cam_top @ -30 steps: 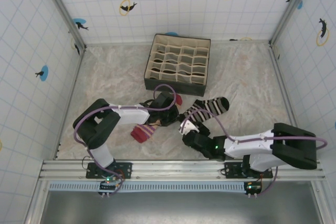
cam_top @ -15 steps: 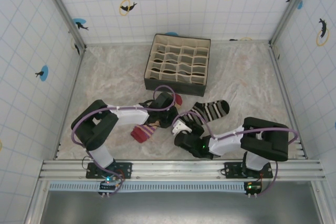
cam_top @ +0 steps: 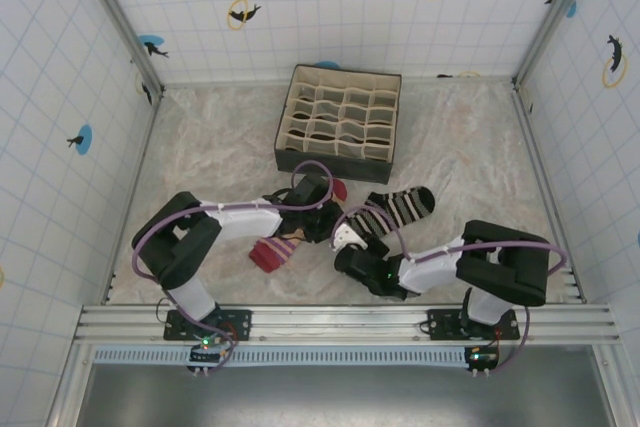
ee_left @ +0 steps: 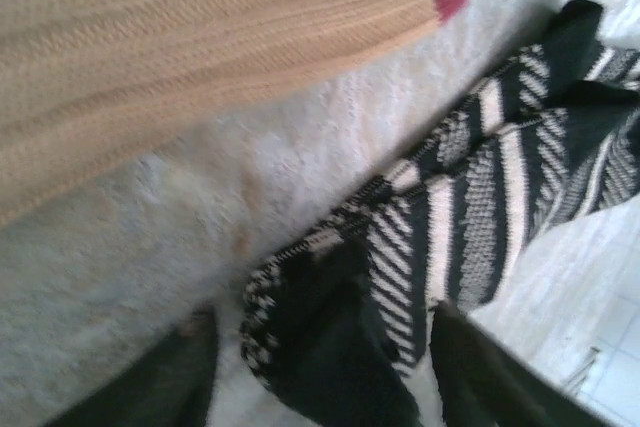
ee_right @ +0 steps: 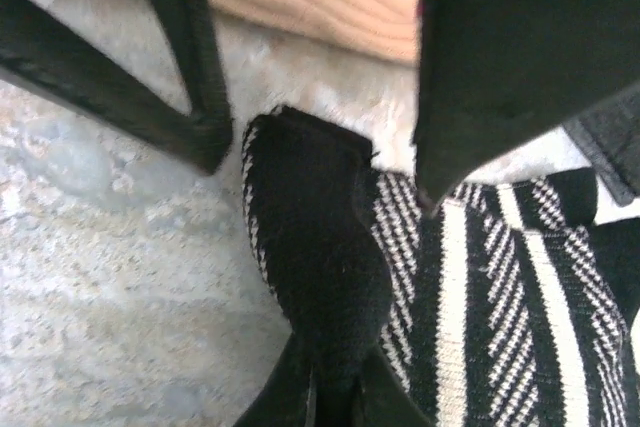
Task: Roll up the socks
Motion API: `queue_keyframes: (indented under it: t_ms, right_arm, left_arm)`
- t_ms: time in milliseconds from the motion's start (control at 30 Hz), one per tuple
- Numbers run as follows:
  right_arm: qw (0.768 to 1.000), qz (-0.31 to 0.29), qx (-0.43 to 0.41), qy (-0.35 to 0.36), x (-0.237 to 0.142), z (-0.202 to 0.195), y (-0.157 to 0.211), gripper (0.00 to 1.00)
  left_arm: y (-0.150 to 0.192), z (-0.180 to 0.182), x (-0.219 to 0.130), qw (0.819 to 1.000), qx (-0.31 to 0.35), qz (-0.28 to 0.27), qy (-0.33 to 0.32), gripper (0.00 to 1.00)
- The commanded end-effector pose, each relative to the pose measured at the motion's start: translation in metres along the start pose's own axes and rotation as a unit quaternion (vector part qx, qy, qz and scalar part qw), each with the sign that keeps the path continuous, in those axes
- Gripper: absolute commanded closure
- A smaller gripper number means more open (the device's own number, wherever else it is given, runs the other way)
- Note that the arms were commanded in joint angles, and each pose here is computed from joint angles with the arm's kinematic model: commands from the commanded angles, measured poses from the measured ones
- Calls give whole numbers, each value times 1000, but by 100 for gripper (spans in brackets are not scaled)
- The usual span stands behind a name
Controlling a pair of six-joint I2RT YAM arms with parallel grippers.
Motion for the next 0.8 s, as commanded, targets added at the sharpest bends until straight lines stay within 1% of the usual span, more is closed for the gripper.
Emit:
queue_keyframes:
  t_ms: [0, 67, 133, 233, 333, 433, 600, 767]
  right_arm:
    - [996, 6, 64, -56, -2, 0, 13, 100]
    - [990, 6, 104, -95, -2, -1, 17, 100]
    - [983, 7, 134, -129, -1, -2, 19, 100]
    - [969, 29, 176, -173, 3, -3, 24, 100]
    - [953, 51, 216, -204, 6, -4, 31, 100]
    - [938, 58, 258, -224, 5, -5, 38, 100]
    - [902, 59, 346, -251, 2, -14, 46, 100]
    - [849, 77, 446, -274, 1, -20, 60, 100]
  left_arm:
    - [3, -2, -7, 1000, 6, -5, -9, 25]
    - [1, -7, -12, 1000, 10, -17, 9, 23]
    - [1, -9, -16, 999, 10, -27, 21, 22]
    - [0, -8, -22, 998, 6, -43, 34, 22]
    - [-2, -7, -29, 997, 6, -62, 41, 22]
    - [-3, -8, -33, 996, 9, -76, 47, 24]
    - [-4, -5, -33, 996, 10, -81, 44, 26]
    - [-4, -1, -30, 996, 7, -78, 42, 27]
Point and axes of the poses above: each hand's point on the last joint's axis, 136 mm out from that joint toward the fingers, its own x axis out along the fingers, its own z axis along the line the jaws close on, y = z × x, the point moved 7 cm from there along -x, back along the fingers, and after that the axes turned 13 degrees about -x, right-handed, at the moved point
